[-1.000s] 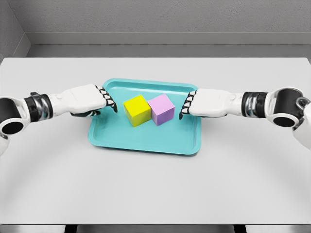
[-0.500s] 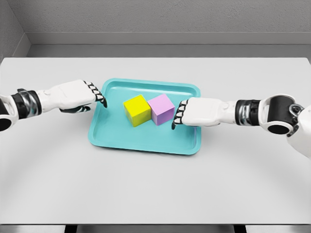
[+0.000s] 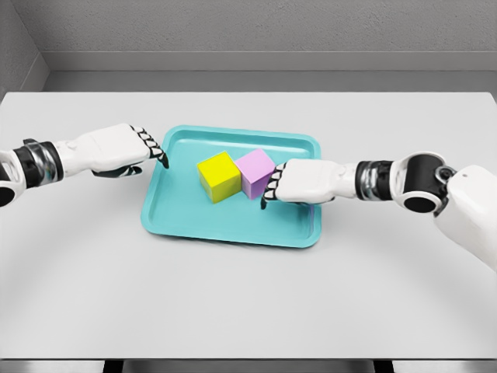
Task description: Push two cubes
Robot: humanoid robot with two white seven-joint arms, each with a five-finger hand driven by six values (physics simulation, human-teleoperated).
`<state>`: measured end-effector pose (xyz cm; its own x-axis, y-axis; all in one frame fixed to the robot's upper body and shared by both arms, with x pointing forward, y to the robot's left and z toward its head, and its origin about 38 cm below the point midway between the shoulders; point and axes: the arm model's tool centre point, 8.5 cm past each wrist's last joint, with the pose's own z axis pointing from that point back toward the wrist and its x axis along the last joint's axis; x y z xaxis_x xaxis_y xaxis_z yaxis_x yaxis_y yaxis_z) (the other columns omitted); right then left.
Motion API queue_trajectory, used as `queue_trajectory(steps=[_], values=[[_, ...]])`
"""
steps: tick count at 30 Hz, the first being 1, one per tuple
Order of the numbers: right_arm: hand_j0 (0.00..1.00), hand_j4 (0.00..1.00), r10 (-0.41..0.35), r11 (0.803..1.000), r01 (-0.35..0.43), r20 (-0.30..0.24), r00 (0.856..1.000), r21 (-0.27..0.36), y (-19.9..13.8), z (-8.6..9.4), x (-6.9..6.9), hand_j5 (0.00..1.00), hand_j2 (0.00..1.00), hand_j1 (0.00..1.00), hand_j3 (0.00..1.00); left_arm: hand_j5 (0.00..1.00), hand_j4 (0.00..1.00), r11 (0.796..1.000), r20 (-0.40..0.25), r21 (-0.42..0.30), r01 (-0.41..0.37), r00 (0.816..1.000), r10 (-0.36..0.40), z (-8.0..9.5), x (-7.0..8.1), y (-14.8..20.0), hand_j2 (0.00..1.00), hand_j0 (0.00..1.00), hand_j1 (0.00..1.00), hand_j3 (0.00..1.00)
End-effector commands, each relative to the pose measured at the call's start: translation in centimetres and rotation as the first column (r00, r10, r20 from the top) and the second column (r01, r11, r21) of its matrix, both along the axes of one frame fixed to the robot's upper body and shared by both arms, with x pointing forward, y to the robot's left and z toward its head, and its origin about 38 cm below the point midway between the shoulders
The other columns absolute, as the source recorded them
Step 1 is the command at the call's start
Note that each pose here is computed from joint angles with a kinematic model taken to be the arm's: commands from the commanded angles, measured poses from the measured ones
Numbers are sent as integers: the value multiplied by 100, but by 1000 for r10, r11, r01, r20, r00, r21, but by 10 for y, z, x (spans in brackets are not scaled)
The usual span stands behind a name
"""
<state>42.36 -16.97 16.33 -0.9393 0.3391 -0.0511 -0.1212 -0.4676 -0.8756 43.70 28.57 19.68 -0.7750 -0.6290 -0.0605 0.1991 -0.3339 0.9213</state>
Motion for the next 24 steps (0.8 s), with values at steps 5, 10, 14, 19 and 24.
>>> queue_trajectory(steps=[5, 10, 14, 19, 24], values=[[72, 72, -5, 1000, 5, -12, 1000, 12, 6, -3, 4, 72, 72, 72, 72, 65, 65, 999, 3, -11, -47, 999, 48, 13, 1, 26, 65, 65, 65, 65], [72, 72, 2, 1000, -1, -13, 1000, 7, 9, -2, 3, 72, 72, 72, 72, 65, 65, 995, 7, 5, -102, 995, 102, 24, 1, 55, 65, 65, 65, 65], [72, 72, 16, 1000, -16, -16, 1000, 5, 14, -4, 0, 72, 72, 72, 72, 67, 67, 951, -25, -24, -309, 951, 308, 29, 12, 130, 67, 67, 67, 67], [72, 72, 25, 1000, -25, -8, 1000, 10, 18, 0, 1, 72, 72, 72, 72, 67, 67, 922, -46, -41, -386, 922, 384, 31, 26, 153, 67, 67, 67, 67], [72, 72, 25, 1000, -25, -5, 1000, 13, 20, 1, 3, 72, 72, 72, 72, 67, 67, 923, -47, -44, -383, 923, 381, 30, 27, 151, 67, 67, 67, 67]])
